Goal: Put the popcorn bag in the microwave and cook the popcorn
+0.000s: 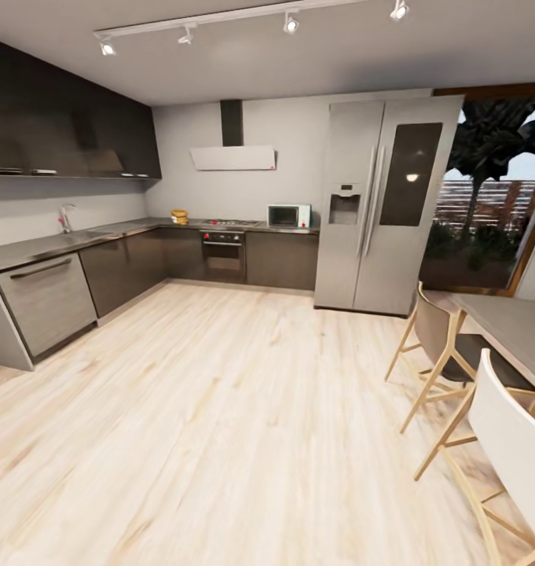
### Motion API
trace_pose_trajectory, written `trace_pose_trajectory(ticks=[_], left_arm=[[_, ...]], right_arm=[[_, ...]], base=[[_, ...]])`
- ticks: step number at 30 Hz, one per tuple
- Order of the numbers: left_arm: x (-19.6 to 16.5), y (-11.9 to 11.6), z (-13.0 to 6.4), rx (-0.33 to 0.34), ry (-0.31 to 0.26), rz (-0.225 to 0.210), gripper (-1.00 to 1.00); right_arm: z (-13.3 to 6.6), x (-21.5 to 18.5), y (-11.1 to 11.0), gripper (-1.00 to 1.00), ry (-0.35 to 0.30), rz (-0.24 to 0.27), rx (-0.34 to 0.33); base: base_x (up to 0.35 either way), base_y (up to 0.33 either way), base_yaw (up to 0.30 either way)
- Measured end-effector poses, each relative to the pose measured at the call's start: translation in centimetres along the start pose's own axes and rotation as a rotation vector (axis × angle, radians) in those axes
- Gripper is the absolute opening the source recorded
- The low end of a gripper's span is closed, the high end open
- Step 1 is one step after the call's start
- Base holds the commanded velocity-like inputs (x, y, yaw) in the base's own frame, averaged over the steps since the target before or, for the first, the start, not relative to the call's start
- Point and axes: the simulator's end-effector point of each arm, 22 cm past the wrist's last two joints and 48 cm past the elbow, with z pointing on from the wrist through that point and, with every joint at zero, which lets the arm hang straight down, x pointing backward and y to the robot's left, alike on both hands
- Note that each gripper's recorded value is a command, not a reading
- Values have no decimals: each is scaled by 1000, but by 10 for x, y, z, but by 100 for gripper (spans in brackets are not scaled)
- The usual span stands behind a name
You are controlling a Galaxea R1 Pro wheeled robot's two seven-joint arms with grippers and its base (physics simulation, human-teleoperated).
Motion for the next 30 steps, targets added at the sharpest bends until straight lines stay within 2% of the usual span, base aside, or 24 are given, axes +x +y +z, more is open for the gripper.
trace_pose_trajectory(ticks=[9,20,30], left_arm=[[1,0,0,1,2,0,100],[1,-1,0,1,2,0,100],[1,0,0,0,2,-1,100]], right_arm=[[0,0,0,100,-2,-12,0],[0,0,-2,100,-2,-12,3],[0,0,-3,100,-2,-13,4]], base=[[326,88,-8],[326,88,-174],[326,96,-11]])
